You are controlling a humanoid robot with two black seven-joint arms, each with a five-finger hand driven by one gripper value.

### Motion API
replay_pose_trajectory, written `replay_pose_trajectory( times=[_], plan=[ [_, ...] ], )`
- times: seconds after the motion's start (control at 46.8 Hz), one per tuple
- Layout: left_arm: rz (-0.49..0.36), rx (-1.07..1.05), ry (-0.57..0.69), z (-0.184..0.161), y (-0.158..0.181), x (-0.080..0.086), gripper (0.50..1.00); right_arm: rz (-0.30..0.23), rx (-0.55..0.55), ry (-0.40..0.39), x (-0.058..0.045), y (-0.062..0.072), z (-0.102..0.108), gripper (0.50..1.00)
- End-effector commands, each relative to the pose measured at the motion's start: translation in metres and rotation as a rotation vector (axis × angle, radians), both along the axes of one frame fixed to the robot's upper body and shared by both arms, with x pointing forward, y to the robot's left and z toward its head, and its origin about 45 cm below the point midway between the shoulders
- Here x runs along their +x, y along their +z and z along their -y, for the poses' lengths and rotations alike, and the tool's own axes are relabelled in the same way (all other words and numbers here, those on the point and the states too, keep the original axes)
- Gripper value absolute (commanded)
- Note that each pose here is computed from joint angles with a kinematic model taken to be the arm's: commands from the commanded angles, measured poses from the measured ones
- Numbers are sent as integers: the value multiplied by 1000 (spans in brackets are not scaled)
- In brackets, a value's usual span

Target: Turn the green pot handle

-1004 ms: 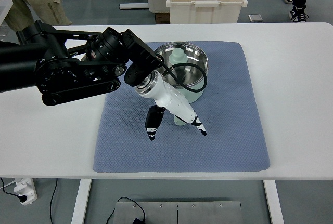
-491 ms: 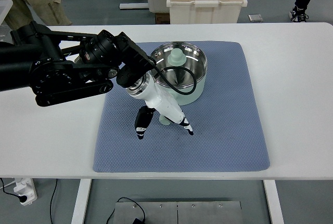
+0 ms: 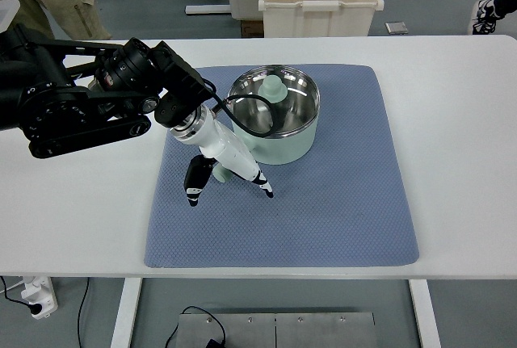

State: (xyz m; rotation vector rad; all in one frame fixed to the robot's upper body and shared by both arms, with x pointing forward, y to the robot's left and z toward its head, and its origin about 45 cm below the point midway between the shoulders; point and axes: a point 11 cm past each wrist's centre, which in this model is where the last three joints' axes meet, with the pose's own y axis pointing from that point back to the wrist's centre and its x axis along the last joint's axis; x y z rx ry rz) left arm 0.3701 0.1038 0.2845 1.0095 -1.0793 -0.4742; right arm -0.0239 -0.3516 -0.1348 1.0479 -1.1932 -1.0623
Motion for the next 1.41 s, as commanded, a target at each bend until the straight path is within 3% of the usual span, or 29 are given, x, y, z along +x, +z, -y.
replay_pose_trajectory(
  times=[0.0,1.004,1.389],
  plan=[
    [7,1,11,-4,3,3,1000,0,0,0,0,0,0,1000],
    [37,73,82,-43,3,16,1000,0,0,0,0,0,0,1000],
    [63,78,132,-53,7,30,1000,0,0,0,0,0,0,1000]
  ],
)
